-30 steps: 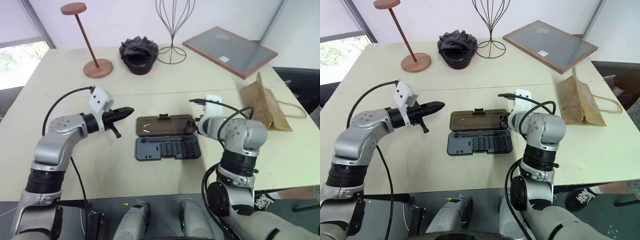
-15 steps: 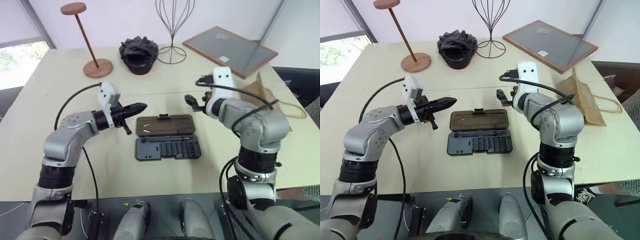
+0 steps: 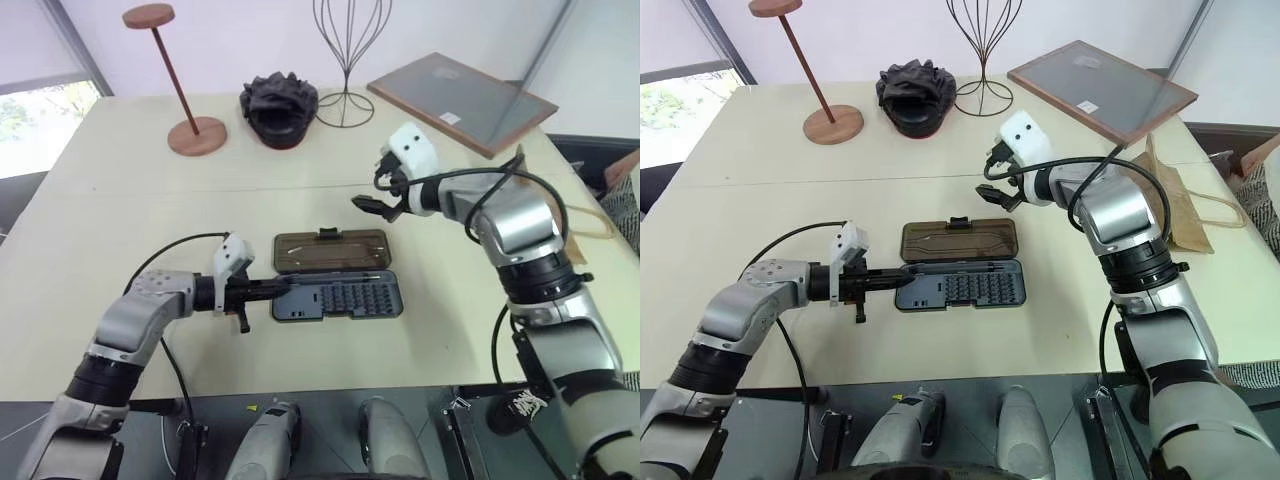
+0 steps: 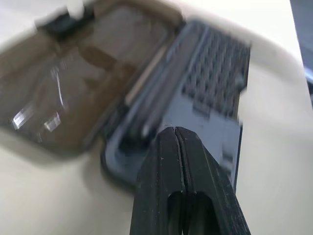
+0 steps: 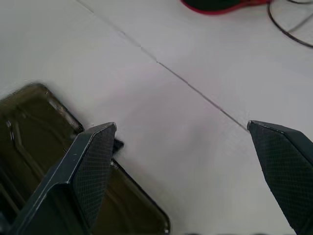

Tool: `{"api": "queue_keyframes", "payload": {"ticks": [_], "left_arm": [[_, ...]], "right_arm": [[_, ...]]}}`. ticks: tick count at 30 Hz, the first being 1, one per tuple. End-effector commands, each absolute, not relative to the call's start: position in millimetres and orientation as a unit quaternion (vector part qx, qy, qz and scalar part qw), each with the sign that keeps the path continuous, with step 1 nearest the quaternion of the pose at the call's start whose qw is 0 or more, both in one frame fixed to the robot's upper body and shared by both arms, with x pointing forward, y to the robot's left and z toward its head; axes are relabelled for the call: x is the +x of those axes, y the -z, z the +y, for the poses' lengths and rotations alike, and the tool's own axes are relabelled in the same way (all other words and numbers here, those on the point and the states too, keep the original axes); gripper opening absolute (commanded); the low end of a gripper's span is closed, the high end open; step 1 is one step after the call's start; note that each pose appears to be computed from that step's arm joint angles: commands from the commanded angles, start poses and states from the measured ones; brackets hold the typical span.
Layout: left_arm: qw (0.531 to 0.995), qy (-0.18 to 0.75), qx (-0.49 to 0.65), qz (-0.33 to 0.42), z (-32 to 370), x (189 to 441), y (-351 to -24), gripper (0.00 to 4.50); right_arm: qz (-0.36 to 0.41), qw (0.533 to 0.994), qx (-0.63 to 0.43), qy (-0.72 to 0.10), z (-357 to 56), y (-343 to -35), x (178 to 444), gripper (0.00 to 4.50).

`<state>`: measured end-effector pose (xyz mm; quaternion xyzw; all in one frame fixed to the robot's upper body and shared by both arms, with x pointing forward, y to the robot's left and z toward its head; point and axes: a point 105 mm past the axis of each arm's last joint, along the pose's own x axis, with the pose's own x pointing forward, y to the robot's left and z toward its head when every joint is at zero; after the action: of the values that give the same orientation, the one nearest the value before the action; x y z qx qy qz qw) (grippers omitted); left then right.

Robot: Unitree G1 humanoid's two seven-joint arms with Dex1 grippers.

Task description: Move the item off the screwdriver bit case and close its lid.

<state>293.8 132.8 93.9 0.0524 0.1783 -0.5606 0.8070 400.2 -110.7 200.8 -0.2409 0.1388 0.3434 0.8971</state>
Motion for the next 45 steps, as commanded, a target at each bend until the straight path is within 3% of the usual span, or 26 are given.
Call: {"api": "queue_keyframes", "payload": {"ticks": [1, 9, 21, 24, 30, 31, 34, 45], "left_arm": [[0.797, 0.572, 0.072, 0.182, 138.6, 290.3, -89.2, 0.00], [0.791, 0.572, 0.089, 0.196, 143.2, 290.8, -71.6, 0.00], [0.797, 0.567, 0.098, 0.184, 139.3, 289.8, -71.7, 0.00], [0.801, 0.562, 0.100, 0.181, 140.3, 288.8, -72.0, 0.00], [0.807, 0.554, 0.100, 0.178, 142.0, 288.8, -71.1, 0.00], [0.808, 0.553, 0.100, 0.177, 141.6, 289.3, -71.2, 0.00], [0.810, 0.551, 0.101, 0.171, 141.0, 292.4, -72.5, 0.00], [0.818, 0.544, 0.102, 0.156, 138.7, 302.4, -77.5, 0.00]], "right_arm": [[0.124, 0.879, -0.285, -0.362, -107.1, -206.1, 401.5, 4.49], [0.179, 0.851, -0.279, -0.408, -106.0, -176.2, 396.9, 4.49], [0.219, 0.859, -0.252, -0.388, -119.2, -148.6, 430.3, 4.49], [0.225, 0.855, -0.258, -0.389, -122.2, -142.9, 431.8, 3.67], [0.238, 0.833, -0.279, -0.415, -121.2, -132.5, 424.6, 0.64], [0.239, 0.827, -0.285, -0.421, -120.9, -130.6, 422.5, 0.31], [0.241, 0.816, -0.296, -0.435, -118.1, -127.0, 417.5, 0.01], [0.179, 0.789, -0.380, -0.449, -108.4, -134.9, 407.6, 0.01]]}}
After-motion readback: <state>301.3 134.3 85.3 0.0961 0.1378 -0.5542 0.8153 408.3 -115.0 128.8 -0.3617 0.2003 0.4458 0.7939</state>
